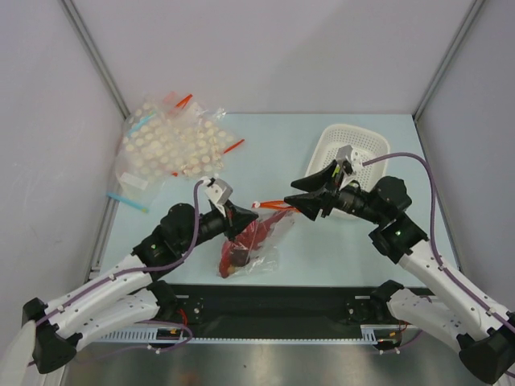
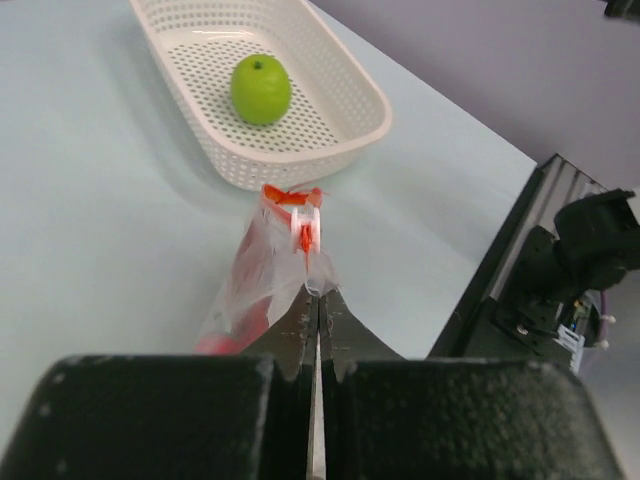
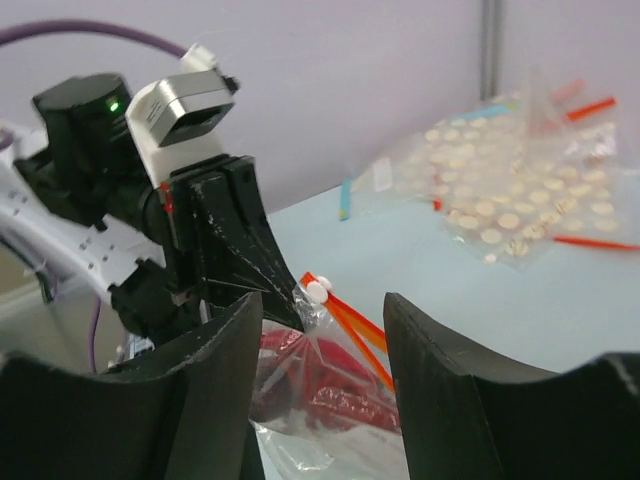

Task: Place the food in the zip-top bag and seal the zipper
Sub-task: Zip the zipper food storage bag at the center of the board.

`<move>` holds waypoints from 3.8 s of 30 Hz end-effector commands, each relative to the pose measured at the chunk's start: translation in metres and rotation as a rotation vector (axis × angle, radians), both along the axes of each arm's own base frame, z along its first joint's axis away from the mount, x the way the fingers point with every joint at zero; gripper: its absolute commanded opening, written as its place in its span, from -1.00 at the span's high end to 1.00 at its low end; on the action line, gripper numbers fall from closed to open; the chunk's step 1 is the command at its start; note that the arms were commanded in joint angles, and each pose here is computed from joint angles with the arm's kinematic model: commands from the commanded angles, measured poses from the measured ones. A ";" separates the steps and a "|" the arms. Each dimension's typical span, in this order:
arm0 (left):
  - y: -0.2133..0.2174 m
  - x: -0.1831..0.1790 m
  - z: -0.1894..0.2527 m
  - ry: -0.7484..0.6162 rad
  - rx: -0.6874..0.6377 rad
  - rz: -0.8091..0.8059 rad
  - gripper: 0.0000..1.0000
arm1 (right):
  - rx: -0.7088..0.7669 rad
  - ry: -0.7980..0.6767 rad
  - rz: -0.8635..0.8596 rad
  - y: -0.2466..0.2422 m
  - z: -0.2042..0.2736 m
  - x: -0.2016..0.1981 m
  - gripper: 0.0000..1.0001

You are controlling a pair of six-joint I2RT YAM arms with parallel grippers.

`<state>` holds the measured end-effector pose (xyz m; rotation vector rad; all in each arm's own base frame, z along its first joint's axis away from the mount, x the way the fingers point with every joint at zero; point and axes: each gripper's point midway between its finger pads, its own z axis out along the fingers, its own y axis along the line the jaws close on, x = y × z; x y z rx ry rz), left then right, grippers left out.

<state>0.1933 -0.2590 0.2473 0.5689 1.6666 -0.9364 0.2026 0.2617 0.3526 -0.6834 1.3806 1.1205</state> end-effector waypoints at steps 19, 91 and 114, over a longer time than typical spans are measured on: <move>-0.020 -0.072 0.072 -0.239 -0.087 -0.267 0.99 | -0.135 -0.212 0.464 0.041 -0.016 -0.063 -0.09; 0.254 -0.004 0.033 0.046 -0.298 1.243 0.99 | -0.367 0.003 0.319 0.071 -0.063 -0.022 1.00; 0.161 0.012 0.056 -0.102 -0.217 0.860 0.99 | -0.308 0.051 0.085 0.046 -0.060 0.023 1.00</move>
